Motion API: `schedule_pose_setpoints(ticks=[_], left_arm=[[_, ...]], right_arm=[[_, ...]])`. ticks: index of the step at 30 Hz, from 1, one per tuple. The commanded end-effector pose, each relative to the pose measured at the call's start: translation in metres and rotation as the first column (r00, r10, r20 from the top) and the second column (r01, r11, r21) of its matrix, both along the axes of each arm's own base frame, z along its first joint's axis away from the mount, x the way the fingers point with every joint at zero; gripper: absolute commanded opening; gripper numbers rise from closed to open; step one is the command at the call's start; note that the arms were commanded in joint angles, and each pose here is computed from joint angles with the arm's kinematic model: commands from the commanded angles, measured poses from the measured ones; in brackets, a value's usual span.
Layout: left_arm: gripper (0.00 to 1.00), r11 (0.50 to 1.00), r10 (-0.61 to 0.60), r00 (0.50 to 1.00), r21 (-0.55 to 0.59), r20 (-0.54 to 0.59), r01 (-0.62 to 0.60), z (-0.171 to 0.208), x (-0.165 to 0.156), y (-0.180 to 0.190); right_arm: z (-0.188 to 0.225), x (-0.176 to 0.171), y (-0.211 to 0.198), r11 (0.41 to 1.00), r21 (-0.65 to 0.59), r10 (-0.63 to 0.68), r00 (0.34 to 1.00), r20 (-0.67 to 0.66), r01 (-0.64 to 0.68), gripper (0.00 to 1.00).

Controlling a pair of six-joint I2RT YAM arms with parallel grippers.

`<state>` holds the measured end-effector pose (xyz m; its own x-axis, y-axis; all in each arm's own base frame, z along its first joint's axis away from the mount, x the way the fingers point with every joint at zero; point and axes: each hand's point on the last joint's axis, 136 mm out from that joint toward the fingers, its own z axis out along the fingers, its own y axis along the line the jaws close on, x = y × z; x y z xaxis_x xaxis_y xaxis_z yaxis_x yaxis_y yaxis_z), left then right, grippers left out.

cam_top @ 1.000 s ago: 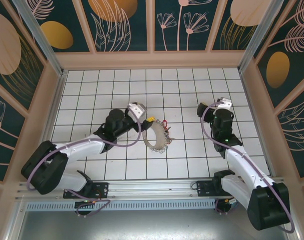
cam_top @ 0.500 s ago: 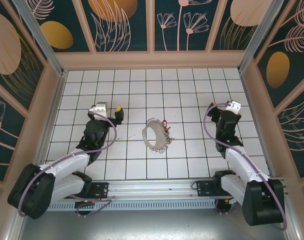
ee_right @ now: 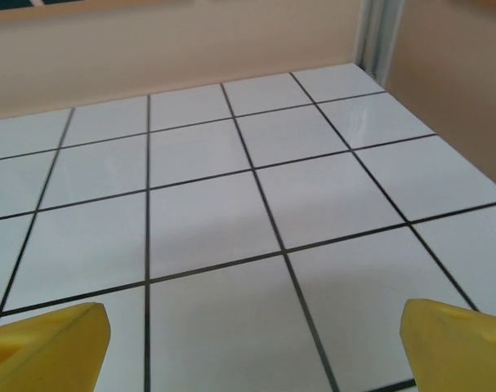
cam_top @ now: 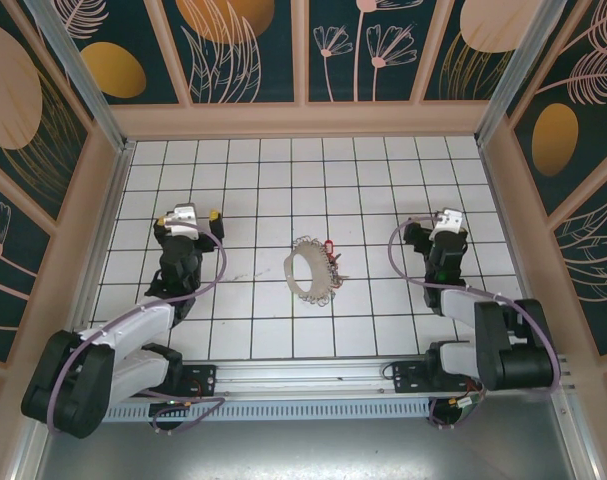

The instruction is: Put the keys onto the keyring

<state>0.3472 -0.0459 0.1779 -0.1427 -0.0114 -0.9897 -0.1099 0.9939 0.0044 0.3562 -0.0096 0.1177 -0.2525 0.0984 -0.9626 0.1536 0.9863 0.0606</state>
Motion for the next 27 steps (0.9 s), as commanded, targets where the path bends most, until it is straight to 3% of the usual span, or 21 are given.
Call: schedule_pose_setpoints(ticks=[1, 4, 8, 10, 12, 19, 21, 25, 27], left_arm=[[0.99, 0.999, 0.002, 0.999, 0.034, 0.040, -0.004, 0.009, 0.005, 0.002], [0.99, 0.998, 0.012, 1.000, 0.054, 0.020, -0.013, 0.004, 0.009, 0.005], [0.99, 0.997, 0.019, 1.000, 0.076, 0.004, -0.019, -0.003, 0.011, 0.006], [0.99, 0.996, 0.021, 1.000, 0.086, 0.003, -0.021, -0.007, 0.013, 0.007], [0.99, 0.996, 0.002, 1.000, 0.089, 0.012, -0.003, -0.011, 0.014, 0.005], [0.99, 0.996, -0.066, 0.998, 0.064, 0.021, 0.064, -0.027, 0.016, 0.011], [0.99, 0.990, -0.097, 0.992, 0.110, 0.075, 0.089, -0.022, 0.007, 0.012], [0.99, 0.988, -0.139, 0.984, 0.082, 0.115, 0.130, -0.021, 0.008, 0.021], [0.99, 0.988, -0.148, 0.985, 0.059, 0.087, 0.144, -0.025, 0.014, 0.023]], right_arm=[[0.026, 0.009, 0.011, 0.996, -0.026, 0.083, 0.986, 0.143, -0.080, 0.91], [0.022, 0.009, 0.021, 0.986, -0.058, 0.163, 0.974, 0.158, -0.155, 0.90], [0.011, 0.008, 0.007, 0.991, -0.007, 0.129, 0.974, 0.188, -0.130, 0.91], [0.004, 0.017, -0.004, 0.998, 0.021, 0.057, 0.990, 0.132, -0.060, 0.91], [0.004, 0.018, -0.011, 0.999, 0.041, 0.025, 0.991, 0.134, -0.031, 0.99], [0.005, 0.017, -0.011, 0.999, 0.029, 0.018, 0.990, 0.141, -0.023, 0.99], [0.005, 0.017, -0.010, 0.999, 0.029, 0.019, 0.990, 0.141, -0.023, 0.99], [0.005, 0.017, -0.010, 0.999, 0.029, 0.021, 0.990, 0.139, -0.025, 0.99], [0.005, 0.017, -0.010, 0.999, 0.030, 0.021, 0.990, 0.139, -0.026, 0.99]])
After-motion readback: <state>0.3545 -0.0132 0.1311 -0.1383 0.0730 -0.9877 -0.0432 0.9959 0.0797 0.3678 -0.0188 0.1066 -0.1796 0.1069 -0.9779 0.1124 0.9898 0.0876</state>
